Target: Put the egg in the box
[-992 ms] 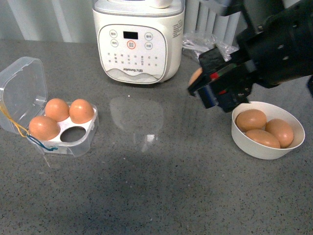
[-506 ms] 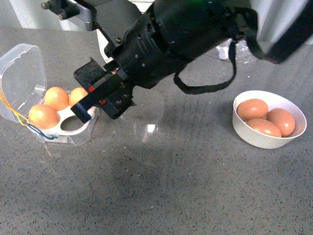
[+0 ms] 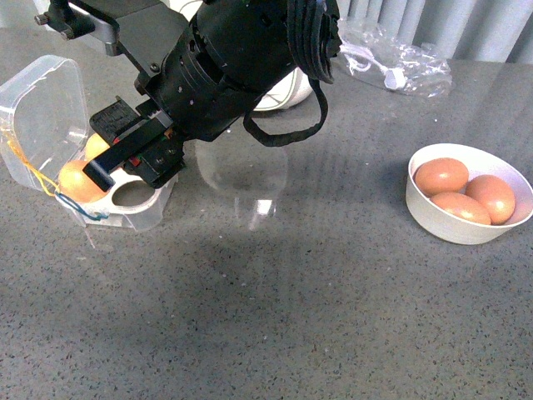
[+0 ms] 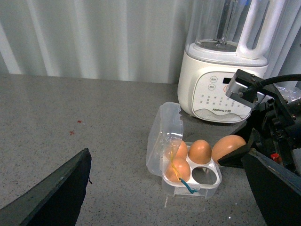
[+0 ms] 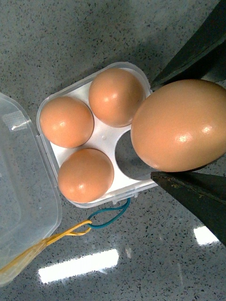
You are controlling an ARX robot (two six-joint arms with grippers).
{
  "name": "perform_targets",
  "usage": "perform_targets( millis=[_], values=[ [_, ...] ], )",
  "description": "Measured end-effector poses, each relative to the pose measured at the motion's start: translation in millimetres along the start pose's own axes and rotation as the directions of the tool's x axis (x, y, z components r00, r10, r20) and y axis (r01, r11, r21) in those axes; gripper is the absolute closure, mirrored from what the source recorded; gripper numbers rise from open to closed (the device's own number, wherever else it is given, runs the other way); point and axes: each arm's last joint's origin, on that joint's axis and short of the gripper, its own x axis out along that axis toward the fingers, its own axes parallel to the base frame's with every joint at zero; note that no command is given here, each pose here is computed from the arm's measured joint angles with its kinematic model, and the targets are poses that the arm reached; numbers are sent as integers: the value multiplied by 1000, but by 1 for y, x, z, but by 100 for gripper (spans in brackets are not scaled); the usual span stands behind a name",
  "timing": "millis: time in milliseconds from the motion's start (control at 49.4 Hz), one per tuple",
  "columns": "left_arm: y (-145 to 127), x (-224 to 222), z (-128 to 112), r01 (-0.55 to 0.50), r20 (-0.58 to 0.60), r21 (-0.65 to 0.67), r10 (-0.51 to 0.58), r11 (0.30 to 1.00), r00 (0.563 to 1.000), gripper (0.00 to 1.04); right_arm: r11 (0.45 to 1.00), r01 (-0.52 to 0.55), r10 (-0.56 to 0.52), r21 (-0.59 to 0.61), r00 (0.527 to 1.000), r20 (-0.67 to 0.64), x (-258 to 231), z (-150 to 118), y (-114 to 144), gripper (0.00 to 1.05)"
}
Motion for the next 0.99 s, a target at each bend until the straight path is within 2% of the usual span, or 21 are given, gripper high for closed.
perform_targets(
  millis=[162, 486, 749, 871, 992],
  values=[
    [0, 0, 0, 0, 0, 0, 0, 1000, 1000, 7, 1000, -13, 13, -5, 1000, -10, 4, 0, 4, 59],
    [0, 0, 0, 0, 0, 0, 0, 1000, 1000, 7, 1000, -7, 7, 12, 1000, -1, 3, 0, 3, 6],
    [0, 0, 0, 0, 0, 0, 0, 1000, 1000, 7, 985, -11, -5, 172, 995, 97, -27, 6, -11, 7],
    [0, 0, 0, 0, 0, 0, 0, 1000, 1000, 7, 964, 64, -113, 259, 977, 178, -65, 11, -22, 7],
    [0, 0, 0, 0, 0, 0, 0, 1000, 1000, 7, 920, 182, -257, 347, 948, 187, -98, 4, -30, 7]
  ],
)
